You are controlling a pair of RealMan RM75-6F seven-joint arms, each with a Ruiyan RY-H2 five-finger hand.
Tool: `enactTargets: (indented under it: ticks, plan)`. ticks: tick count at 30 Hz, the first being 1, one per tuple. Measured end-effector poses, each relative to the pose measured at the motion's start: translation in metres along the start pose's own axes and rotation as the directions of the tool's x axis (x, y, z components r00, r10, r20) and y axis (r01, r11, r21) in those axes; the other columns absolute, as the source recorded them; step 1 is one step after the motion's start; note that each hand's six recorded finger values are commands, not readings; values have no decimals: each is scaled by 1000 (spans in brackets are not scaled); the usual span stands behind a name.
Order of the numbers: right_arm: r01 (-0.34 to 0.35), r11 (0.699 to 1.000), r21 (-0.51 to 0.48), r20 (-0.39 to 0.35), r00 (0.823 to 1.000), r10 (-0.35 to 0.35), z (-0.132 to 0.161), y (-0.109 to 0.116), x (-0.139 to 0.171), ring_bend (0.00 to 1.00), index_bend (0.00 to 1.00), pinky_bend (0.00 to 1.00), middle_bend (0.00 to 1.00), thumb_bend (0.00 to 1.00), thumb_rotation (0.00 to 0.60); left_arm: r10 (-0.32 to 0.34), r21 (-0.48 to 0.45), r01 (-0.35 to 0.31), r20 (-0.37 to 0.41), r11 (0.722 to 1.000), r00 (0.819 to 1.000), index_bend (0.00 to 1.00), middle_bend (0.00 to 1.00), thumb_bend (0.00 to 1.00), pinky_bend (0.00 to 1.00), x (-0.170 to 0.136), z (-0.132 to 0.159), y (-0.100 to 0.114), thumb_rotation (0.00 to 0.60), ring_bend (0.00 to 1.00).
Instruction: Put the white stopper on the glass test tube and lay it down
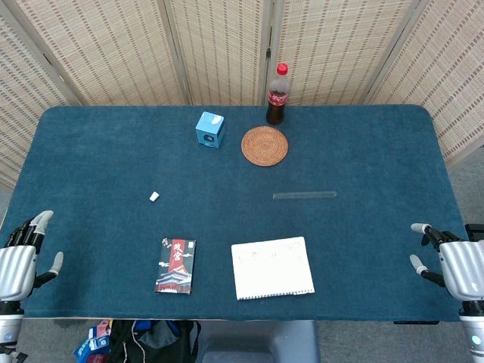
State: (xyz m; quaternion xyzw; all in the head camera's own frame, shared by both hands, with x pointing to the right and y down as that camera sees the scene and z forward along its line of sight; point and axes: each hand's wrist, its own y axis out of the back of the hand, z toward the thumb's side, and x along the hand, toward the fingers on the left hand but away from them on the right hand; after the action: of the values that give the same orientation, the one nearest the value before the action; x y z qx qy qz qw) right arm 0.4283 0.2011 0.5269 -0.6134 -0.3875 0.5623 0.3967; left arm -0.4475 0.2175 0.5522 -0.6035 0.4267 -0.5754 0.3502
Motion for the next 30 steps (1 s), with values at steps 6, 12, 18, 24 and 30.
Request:
enactTargets:
  ticks: [6,12,18,24,30]
  plan:
    - [-9,1000,0,-3,1000,9,1,-2,-1,489,314,712,496,261,600,-1,7,1,6,1000,1000,38,99,401,158,0,1,1,600,101]
    - [-2,1000,-2,-16,1000,2,6,0,-5,488,314,712,496,262,600,5,3,-5,7,1000,1000,38,100,401,158,1,1,2,600,101]
    - [-19,1000,17,-51,998,19,15,5,-24,489,314,711,517,261,600,2,6,-2,15,1000,1000,38,100,401,157,1,3,2,600,101]
    - [-64,996,57,-123,990,70,38,6,-59,677,314,883,658,261,600,2,10,-2,25,1000,1000,38,100,401,153,0,5,1,600,101]
    - [-111,988,107,-198,972,130,71,2,-105,899,316,1000,848,262,600,-2,14,1,28,1000,1000,38,99,401,149,1,5,1,600,101]
